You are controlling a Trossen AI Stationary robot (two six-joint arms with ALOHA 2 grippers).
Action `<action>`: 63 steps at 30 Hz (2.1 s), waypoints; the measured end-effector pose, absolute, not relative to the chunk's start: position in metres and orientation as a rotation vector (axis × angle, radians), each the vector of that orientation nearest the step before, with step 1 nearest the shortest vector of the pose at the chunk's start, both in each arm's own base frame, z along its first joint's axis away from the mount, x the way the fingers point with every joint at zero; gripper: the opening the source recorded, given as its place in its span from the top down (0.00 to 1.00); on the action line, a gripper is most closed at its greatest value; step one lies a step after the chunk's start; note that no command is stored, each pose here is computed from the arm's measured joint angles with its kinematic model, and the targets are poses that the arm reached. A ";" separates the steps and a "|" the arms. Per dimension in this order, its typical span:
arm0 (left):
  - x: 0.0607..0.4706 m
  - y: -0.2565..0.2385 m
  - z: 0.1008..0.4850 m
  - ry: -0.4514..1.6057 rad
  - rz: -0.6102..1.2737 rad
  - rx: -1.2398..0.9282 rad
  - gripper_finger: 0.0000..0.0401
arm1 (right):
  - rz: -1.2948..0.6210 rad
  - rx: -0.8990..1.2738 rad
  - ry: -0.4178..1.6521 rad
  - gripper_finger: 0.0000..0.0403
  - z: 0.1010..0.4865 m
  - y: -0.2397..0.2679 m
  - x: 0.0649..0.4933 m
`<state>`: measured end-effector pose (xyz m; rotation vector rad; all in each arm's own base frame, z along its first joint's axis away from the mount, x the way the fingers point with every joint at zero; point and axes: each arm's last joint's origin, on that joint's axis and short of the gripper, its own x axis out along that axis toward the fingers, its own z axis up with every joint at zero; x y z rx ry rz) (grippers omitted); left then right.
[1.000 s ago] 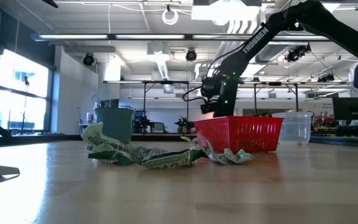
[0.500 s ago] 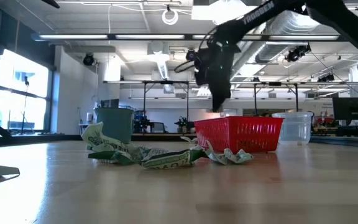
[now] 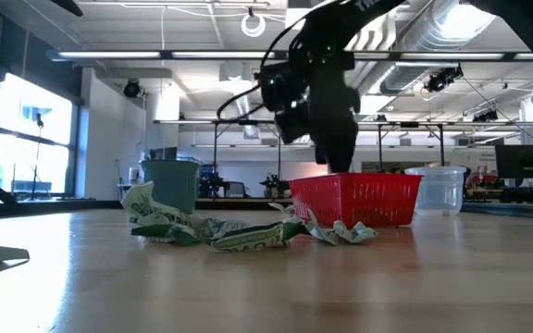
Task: Pick and place items into bin
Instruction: Put the stevia packet into the orange bin
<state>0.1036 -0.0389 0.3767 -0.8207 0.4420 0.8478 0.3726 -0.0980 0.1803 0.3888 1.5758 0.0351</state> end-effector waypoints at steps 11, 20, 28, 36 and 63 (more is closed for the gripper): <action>0.125 -0.053 0.372 0.521 0.782 -0.720 0.51 | -0.169 0.324 1.484 0.61 0.214 -0.078 0.376; 0.125 -0.053 0.371 0.527 0.786 -0.719 0.51 | -0.342 0.199 1.273 0.24 0.270 -0.117 0.364; 0.129 -0.060 0.326 0.746 0.822 -0.746 0.51 | -0.345 0.217 1.232 0.25 0.273 -0.140 0.359; 0.160 -0.083 0.293 0.757 0.681 -0.924 0.51 | -0.424 0.138 1.289 0.25 0.272 -0.109 0.365; 0.248 -0.206 0.172 1.057 0.691 -1.379 0.51 | -0.414 -0.072 1.657 0.26 0.271 -0.064 0.338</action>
